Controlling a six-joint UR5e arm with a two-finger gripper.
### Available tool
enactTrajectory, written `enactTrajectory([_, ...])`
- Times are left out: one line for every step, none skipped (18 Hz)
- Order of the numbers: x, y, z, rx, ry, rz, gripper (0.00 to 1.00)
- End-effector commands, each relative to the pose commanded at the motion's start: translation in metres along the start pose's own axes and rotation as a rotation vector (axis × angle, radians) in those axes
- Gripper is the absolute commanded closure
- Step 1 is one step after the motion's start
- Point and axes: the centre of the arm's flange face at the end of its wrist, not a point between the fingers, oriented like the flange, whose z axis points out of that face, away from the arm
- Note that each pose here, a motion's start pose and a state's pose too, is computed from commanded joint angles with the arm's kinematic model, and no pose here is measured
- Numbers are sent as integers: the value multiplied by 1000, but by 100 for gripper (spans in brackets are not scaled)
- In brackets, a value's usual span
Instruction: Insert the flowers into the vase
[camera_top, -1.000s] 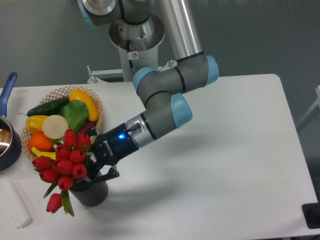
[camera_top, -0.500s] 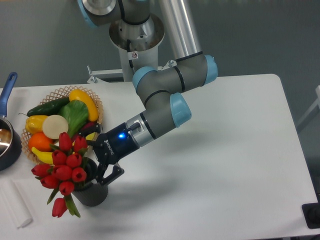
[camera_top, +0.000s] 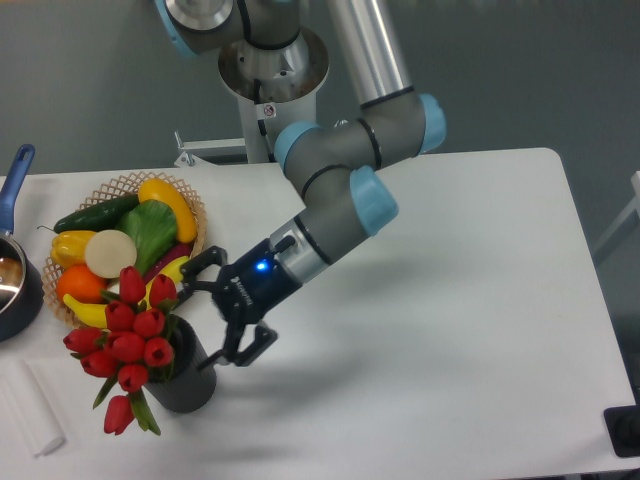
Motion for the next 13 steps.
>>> enactTrajectory([-5,-10,-23,-26,-48,19,0])
enactTrajectory([-5,-18,-40,-61,-89,37,0])
enactTrajectory([-4,-23,-57,-108,-136,53,0])
enactTrajectory([-4,-28,-71,-158,-177,69,0])
enactTrajectory([-6,-33,-80,-207,-213,82,0])
enactTrajectory([-5,-38,-86,-251,-241,95,0])
enactTrajectory([-3,-43,-94,-288,-270,104,0])
enactTrajectory([-1,-48,-102,-320,-296,114,0])
enactTrajectory([1,-53,-111,-363,-327,124,0])
enactTrajectory([1,-54,-119,-412,-359,126,0])
enactTrajectory([1,-53,-125,-458,-380,129,0])
enactTrajectory([1,-52,-130,-499,-395,144,0])
enactTrajectory([4,-52,-134,-538,-396,168,0])
